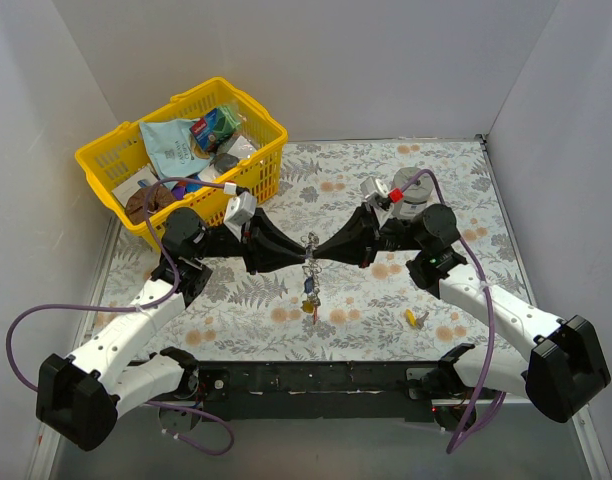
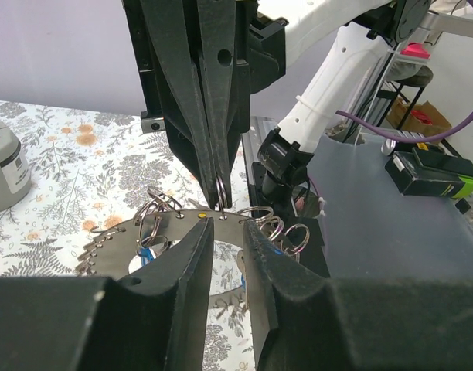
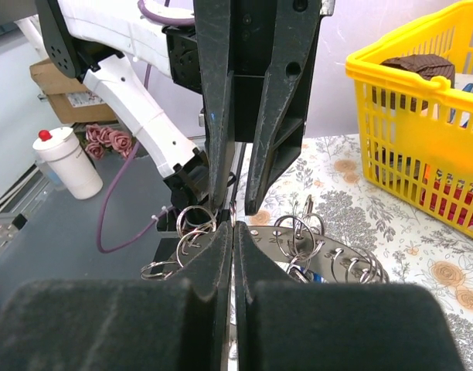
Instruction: Put the keys on the keyring
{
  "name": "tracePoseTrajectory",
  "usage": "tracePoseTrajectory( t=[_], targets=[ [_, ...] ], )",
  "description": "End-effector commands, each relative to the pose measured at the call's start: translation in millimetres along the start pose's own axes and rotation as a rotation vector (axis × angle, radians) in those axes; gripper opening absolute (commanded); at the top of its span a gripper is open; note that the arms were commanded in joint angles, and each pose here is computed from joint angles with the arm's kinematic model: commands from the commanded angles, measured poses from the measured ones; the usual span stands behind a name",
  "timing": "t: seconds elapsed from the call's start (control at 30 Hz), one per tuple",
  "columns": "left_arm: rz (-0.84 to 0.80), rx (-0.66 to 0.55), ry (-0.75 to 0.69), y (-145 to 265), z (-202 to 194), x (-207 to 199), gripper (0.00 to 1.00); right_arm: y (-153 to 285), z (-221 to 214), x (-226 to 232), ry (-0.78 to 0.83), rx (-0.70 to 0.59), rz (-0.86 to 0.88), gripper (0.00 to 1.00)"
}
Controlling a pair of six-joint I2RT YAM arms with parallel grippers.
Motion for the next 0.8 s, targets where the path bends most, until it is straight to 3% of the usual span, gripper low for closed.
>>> tracePoseTrajectory(
  t=[0.0,0.5,0.73,0.77],
  targets=[
    [-0.006,-0.014,-0.008,-2,6,0,0.22,-1,20,7,0.088,-0.081,-0.001,0.01],
    [-0.011,-0.026,0.014,-13,5,3,0.21,1,16,5,0.071,-0.089,-0.024,0.01],
    [-0.008,-0.01,0.026,-18,3,6,0.06,0,16,4,0.065,-0.086,-0.031,0.01],
    [-0.003,-0.011,0.027,-19,4,7,0.0,1,16,4,0.064,-0.084,-0.03,0.01]
  ],
)
Point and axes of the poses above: each gripper's point midway between its finger pads, its own y axis back along the fingers, its own x axis along the line the jaws close on, z = x × y, the point moved 6 cm from there along y, back along the fingers, and after that the axes turned 8 degrees about -y, right-handed, at the moved point
